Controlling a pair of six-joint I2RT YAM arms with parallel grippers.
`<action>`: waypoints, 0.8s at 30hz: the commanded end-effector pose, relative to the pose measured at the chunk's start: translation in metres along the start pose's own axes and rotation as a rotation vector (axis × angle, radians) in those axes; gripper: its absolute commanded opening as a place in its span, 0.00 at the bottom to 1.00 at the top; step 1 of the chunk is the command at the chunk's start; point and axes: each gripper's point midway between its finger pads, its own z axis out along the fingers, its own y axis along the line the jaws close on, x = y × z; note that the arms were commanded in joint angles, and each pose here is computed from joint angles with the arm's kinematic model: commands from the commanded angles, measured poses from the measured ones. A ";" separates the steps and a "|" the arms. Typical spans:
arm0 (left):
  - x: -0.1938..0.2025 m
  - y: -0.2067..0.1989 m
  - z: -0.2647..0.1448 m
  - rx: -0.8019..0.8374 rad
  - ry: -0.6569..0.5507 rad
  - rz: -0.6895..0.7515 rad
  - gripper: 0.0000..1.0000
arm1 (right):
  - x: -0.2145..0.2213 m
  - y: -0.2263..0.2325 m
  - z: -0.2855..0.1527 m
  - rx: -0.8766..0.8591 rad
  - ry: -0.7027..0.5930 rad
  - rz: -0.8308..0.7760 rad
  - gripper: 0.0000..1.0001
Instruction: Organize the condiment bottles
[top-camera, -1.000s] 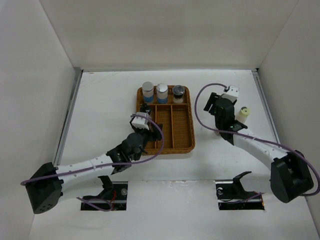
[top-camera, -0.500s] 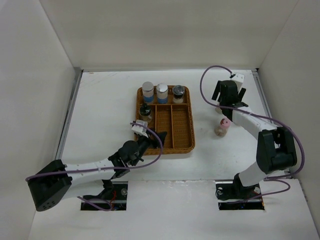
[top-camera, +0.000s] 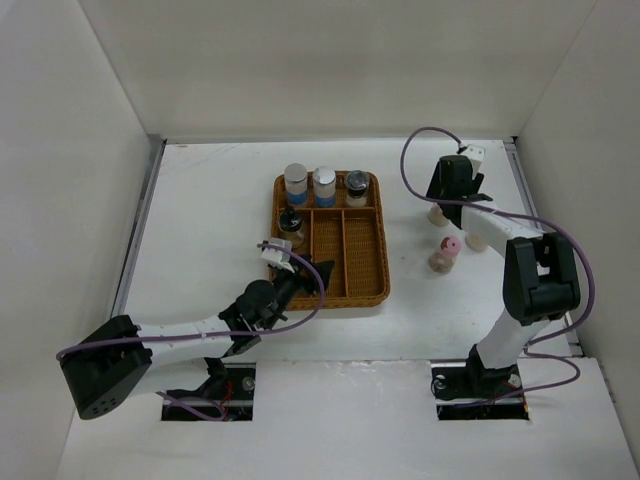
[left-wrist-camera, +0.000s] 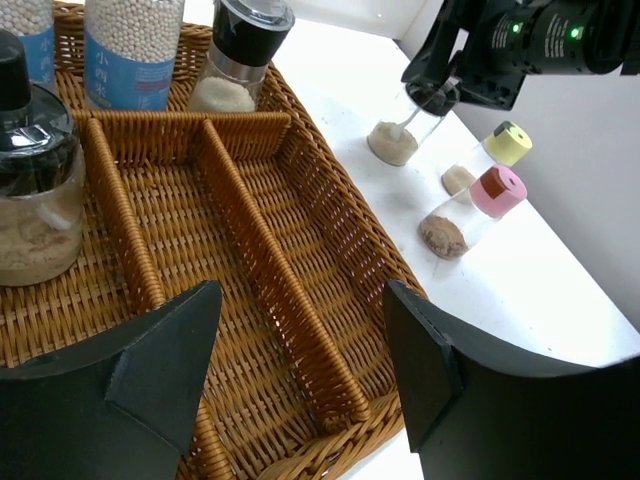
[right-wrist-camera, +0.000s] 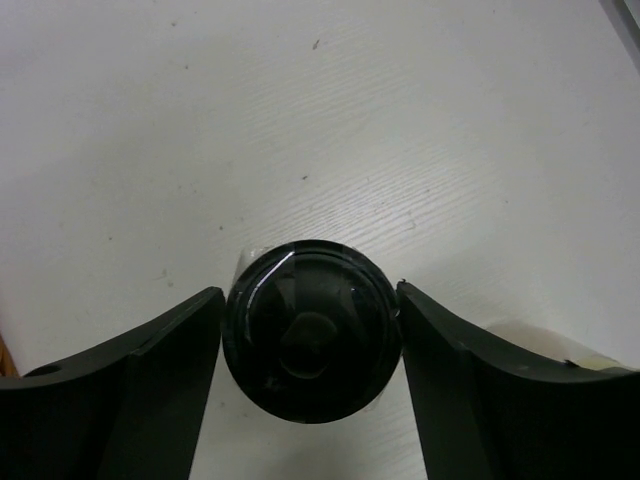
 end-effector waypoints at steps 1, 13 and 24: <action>-0.013 -0.005 0.001 0.027 -0.052 -0.041 0.64 | -0.016 0.004 0.004 -0.024 -0.023 0.041 0.72; -0.015 0.001 0.002 0.007 -0.060 -0.043 0.64 | -0.059 0.002 -0.030 -0.078 -0.144 0.128 0.54; -0.059 0.025 -0.017 -0.064 -0.218 -0.093 0.62 | -0.064 0.067 -0.155 -0.367 -0.261 0.167 0.49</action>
